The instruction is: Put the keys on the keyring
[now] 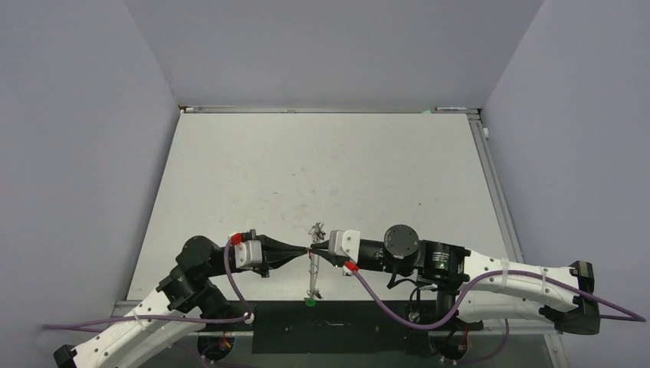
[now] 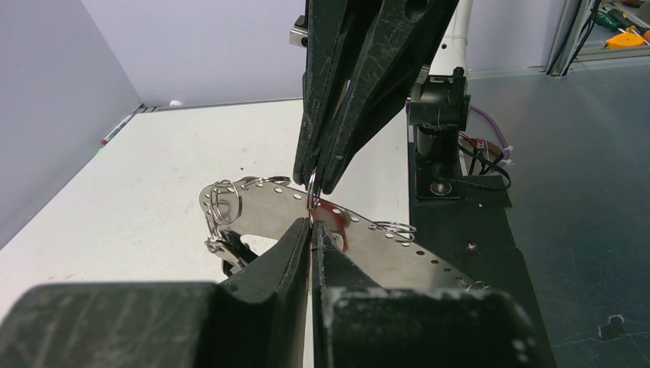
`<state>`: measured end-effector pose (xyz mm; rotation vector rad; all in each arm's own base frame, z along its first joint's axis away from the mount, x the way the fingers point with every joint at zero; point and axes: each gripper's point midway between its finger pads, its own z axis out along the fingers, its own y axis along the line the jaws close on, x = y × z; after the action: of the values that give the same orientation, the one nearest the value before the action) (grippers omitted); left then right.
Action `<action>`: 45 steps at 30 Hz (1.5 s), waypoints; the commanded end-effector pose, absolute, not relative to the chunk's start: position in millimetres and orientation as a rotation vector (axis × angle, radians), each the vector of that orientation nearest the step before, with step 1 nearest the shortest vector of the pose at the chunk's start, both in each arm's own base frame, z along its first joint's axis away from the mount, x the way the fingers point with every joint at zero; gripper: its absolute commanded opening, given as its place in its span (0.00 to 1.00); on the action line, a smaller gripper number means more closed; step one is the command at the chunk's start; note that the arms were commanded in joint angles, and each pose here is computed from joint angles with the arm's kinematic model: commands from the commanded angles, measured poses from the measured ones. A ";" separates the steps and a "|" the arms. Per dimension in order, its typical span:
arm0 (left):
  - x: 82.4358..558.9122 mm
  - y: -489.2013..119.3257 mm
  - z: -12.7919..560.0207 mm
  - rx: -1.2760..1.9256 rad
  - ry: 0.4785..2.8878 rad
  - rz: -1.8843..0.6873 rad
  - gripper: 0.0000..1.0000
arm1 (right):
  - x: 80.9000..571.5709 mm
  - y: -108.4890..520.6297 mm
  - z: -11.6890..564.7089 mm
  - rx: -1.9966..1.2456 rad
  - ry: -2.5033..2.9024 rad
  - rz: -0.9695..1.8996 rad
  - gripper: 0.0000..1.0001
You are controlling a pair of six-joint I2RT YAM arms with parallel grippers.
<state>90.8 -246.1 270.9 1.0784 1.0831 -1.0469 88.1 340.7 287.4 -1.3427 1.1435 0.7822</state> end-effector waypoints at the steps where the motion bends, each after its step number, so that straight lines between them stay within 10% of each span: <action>1: 89.2 -242.9 289.8 1.056 1.033 -1.046 0.07 | 88.3 338.5 330.6 -1.222 1.047 0.835 0.05; 5: 87.6 -241.3 292.4 1.056 1.019 -1.047 0.40 | 87.1 338.9 329.4 -1.216 1.049 0.848 0.05; 8: 84.2 -239.1 296.4 1.055 0.991 -1.052 0.45 | 85.0 338.0 330.3 -1.203 1.042 0.867 0.05; 45: 73.9 -240.8 299.7 1.082 0.935 -1.110 0.12 | 68.0 354.2 330.9 -1.190 0.948 1.021 0.05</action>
<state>75.5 -242.0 287.5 1.0931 0.9909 -1.1126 71.2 352.1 301.3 -1.2557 1.0462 0.9711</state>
